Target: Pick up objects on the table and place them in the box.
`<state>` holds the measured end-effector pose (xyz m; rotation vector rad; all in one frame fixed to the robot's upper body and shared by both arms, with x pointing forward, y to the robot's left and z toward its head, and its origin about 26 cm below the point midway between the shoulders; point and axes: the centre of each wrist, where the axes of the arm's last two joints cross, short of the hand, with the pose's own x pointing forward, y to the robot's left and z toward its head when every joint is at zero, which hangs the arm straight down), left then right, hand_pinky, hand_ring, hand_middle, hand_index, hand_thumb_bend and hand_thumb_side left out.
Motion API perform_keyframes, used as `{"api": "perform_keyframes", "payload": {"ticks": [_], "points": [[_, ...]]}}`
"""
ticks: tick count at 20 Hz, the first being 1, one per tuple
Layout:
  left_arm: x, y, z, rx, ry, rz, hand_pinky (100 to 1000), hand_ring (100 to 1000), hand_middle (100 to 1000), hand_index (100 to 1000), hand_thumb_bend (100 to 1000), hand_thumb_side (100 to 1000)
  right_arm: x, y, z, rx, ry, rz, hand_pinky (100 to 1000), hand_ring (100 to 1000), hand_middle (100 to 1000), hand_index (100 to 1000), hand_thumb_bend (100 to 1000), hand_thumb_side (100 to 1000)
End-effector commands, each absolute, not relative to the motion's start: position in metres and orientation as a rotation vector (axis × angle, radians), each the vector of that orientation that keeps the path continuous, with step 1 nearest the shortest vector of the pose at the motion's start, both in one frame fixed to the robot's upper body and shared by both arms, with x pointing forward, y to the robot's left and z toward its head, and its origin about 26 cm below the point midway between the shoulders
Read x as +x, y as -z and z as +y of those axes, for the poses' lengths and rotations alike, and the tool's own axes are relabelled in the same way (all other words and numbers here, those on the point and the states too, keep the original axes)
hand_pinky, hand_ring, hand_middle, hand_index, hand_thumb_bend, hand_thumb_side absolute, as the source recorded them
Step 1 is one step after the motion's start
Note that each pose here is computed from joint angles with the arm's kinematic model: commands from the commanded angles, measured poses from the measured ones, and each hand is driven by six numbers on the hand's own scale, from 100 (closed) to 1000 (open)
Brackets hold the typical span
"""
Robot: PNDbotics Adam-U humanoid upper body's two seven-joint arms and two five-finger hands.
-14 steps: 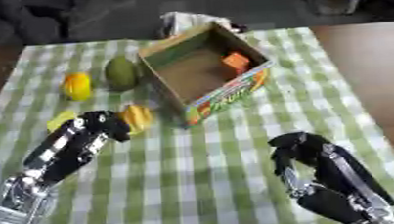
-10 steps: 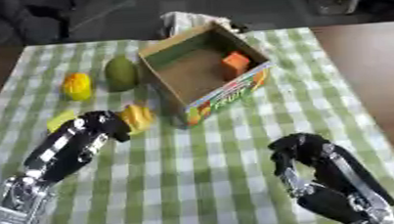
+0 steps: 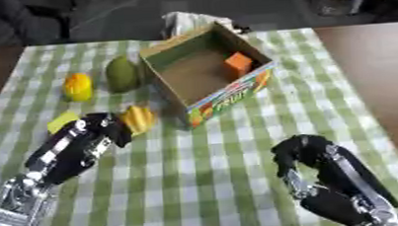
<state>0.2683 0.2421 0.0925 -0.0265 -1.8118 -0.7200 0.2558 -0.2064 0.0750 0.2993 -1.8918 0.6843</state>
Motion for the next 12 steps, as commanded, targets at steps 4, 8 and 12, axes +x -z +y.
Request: {"api": "perform_keyframes", "payload": {"ticks": [4, 8, 12], "points": [[0.27, -0.12, 0.259, 0.219, 0.68, -1.929, 627, 536, 473, 305, 100, 431, 0.256, -0.077, -0.208, 0.279, -0.698, -1.897, 693, 465, 521, 698, 100, 311], [0.275, -0.146, 0.281, 0.452, 0.798, -1.986, 653, 580, 522, 400, 100, 325, 0.256, -0.075, -0.21, 0.269, -0.701, -1.889, 693, 465, 521, 695, 100, 311], [0.278, -0.171, 0.303, 0.686, 1.119, -1.851, 717, 684, 682, 789, 100, 273, 0.255, -0.074, -0.211, 0.263, -0.708, -1.882, 693, 465, 521, 694, 100, 310]]}}
